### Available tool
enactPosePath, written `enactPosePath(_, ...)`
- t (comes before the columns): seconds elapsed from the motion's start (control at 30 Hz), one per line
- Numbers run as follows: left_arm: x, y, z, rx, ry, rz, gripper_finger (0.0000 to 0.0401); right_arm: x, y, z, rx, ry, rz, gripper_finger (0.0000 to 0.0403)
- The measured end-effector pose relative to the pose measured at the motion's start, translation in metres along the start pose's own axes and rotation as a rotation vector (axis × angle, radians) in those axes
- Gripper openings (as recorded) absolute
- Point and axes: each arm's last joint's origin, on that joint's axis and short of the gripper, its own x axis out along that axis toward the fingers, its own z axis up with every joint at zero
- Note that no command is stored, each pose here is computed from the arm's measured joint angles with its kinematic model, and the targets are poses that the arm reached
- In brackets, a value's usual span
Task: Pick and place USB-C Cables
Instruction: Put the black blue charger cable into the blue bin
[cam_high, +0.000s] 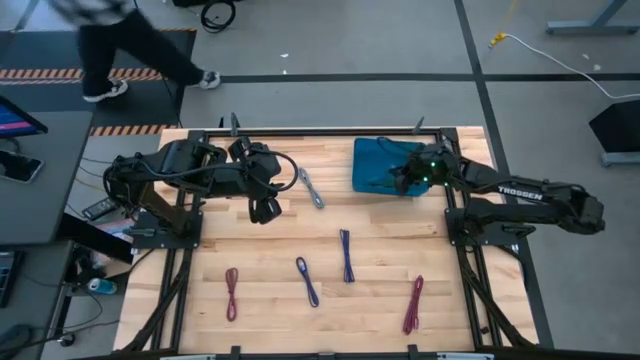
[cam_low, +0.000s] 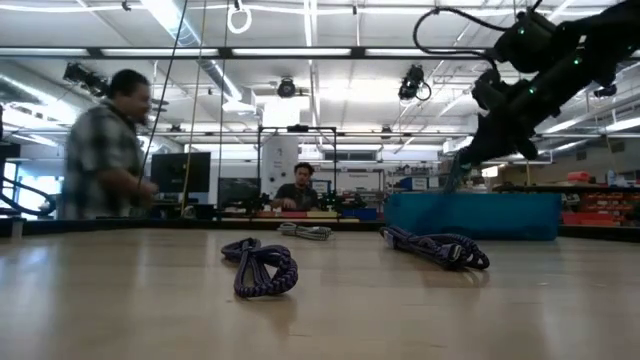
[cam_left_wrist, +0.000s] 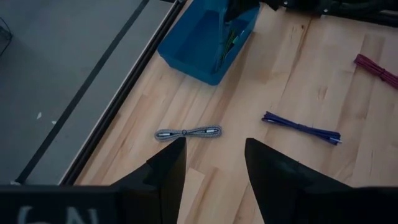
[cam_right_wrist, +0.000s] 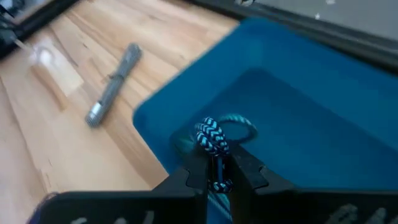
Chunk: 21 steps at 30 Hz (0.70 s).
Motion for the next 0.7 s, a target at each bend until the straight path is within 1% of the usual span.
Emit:
enactPosePath(0.23, 0.000, 0.000, 0.001, -0.006, -0.010, -0.005, 0.0172, 0.008, -0.009, -0.025, 0.037, 0.085, -0.015, 0.0032)
enactPosePath(0.4, 0.000, -0.001, 0.001, -0.007, -0.010, -0.005, 0.0172, 0.012, -0.015, -0.040, 0.038, 0.130, -0.034, 0.0032)
enactPosePath(0.57, 0.000, -0.001, 0.001, -0.007, -0.010, -0.005, 0.0172, 0.014, -0.019, -0.046, 0.037, 0.132, -0.071, 0.0032)
enactPosePath(0.67, 0.000, -0.001, 0.001, -0.007, -0.011, -0.005, 0.0172, 0.014, -0.019, -0.045, 0.018, 0.131, -0.072, 0.0033)
enactPosePath(0.7, 0.000, -0.001, 0.001, -0.007, -0.011, -0.005, 0.0172, 0.014, -0.019, -0.045, 0.015, 0.131, -0.072, 0.0039)
